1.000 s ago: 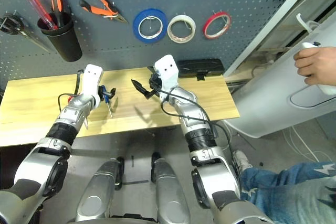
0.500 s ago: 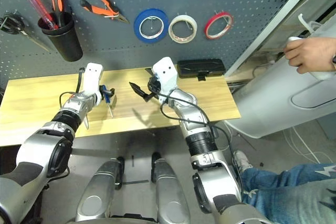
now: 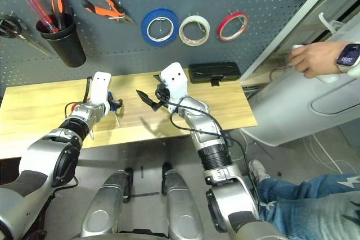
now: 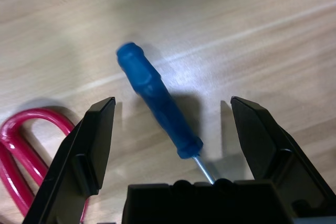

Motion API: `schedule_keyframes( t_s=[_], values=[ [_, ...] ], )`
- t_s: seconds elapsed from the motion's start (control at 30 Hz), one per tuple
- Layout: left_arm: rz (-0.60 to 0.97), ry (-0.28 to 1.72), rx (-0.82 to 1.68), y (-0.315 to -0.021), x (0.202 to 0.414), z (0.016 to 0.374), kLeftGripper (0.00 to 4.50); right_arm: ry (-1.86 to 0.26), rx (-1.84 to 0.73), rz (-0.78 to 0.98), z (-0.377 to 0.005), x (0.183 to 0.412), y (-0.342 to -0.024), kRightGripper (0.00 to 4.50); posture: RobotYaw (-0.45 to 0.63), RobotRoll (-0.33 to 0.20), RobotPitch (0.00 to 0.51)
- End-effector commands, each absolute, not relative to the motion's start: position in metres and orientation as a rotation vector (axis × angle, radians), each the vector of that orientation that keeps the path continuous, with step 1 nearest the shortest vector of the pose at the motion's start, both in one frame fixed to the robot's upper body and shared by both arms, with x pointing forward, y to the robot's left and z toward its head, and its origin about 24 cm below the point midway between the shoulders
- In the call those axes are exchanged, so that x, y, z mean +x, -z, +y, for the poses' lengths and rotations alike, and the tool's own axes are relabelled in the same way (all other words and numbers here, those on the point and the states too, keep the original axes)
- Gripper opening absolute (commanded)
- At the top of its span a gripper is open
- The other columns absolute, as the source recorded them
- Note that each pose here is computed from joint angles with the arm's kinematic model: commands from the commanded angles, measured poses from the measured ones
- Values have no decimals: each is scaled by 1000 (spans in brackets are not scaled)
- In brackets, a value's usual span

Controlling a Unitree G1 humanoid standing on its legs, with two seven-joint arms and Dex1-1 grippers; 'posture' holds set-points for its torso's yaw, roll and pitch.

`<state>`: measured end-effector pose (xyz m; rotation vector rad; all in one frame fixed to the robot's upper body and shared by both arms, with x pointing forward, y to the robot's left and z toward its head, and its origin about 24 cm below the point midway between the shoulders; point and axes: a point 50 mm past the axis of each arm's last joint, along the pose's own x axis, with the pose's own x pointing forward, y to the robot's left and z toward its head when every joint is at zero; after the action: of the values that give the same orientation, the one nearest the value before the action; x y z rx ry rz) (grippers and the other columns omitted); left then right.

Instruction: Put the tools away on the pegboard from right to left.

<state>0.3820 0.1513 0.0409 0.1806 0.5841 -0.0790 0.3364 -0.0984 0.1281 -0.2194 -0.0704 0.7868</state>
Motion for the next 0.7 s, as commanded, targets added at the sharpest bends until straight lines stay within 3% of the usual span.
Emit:
schedule_keyframes(
  t_s=[0.03,0.47,0.6,0.7],
  values=[
    [650,87,167,-22,371,150,4500,-780,-224,-46,-101,331,-124,4456,-76,0,312],
    [697,48,117,-9,363,155,4500,-787,-202,-26,-96,313,-125,4456,-121,0,353],
    [724,17,87,-4,359,160,3608,-792,-196,-21,-94,311,-125,4500,-126,0,359],
    [733,-2,75,-1,357,163,2647,-799,-196,-20,-94,311,-126,4500,-125,0,359]
  ],
)
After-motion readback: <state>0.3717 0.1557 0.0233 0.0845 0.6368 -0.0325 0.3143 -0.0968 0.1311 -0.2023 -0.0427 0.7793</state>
